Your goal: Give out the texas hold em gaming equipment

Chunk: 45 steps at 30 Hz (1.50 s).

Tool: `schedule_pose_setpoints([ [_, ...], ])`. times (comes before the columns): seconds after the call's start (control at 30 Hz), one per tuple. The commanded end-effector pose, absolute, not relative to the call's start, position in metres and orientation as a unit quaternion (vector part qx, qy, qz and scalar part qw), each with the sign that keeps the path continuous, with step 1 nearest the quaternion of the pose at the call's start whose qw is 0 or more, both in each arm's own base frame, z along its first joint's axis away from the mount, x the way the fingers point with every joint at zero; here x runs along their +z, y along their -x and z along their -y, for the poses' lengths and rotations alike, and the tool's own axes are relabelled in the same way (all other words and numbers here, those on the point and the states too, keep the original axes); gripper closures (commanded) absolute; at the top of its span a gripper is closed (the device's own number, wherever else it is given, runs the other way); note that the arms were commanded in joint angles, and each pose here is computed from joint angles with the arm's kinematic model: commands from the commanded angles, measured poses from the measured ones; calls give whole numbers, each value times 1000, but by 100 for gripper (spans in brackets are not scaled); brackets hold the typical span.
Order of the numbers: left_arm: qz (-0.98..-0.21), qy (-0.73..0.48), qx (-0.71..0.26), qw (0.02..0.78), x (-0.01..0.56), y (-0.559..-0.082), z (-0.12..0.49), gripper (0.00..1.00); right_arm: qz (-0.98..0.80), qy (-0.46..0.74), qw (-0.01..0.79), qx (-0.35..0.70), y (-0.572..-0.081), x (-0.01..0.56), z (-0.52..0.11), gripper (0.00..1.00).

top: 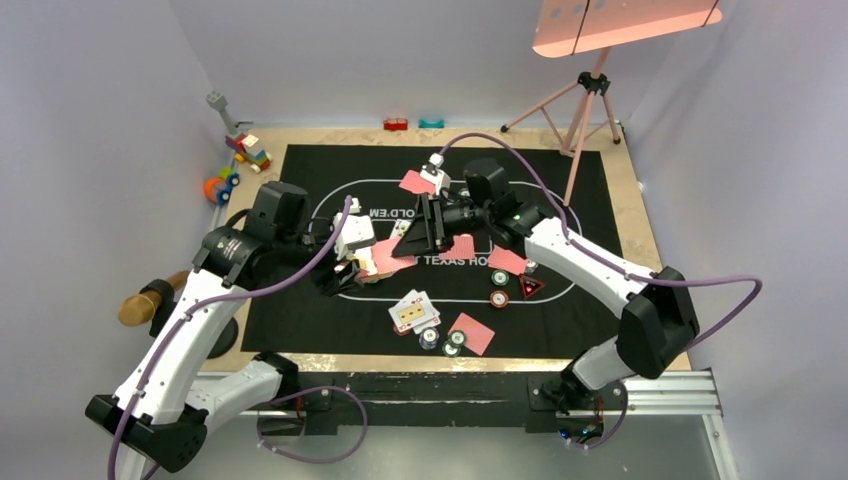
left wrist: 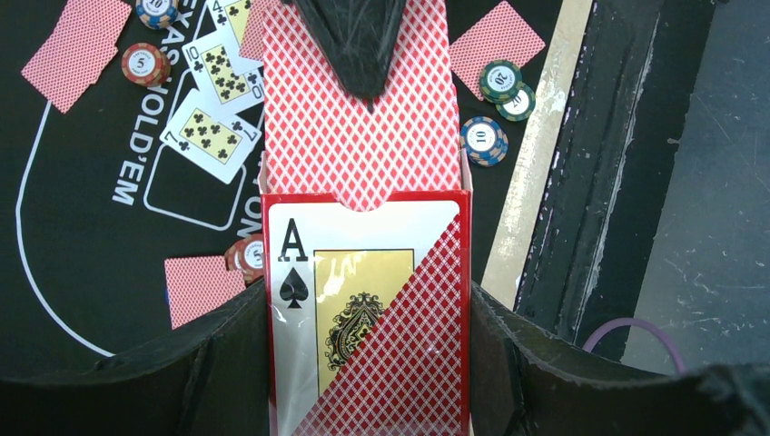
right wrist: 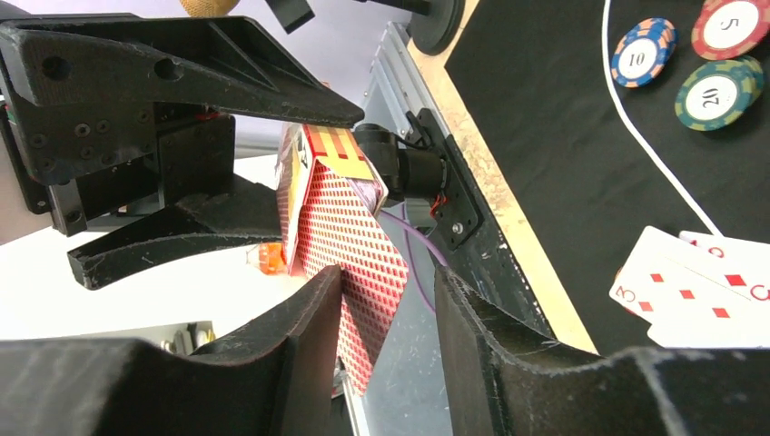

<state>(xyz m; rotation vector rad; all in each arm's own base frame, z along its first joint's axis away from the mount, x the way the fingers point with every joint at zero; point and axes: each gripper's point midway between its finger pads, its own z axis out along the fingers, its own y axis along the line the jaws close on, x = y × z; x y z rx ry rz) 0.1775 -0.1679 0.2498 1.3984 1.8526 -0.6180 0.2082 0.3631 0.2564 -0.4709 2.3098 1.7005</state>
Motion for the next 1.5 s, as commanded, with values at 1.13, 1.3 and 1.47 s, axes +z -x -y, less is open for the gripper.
schedule_pose_setpoints([
  [1.13,-691,-548,-242,404,273,-182,174,100,-884,2,200,422,-344,122,-245,100],
  [1.3,-692,-548,-242,404,273,-182,173,100,-885,0,212,414,-360,107,-247,100],
  [1.47,-692,-547,-244,403,272,-183,174,100,-899,-9,202,388,-367,82,-243,100],
])
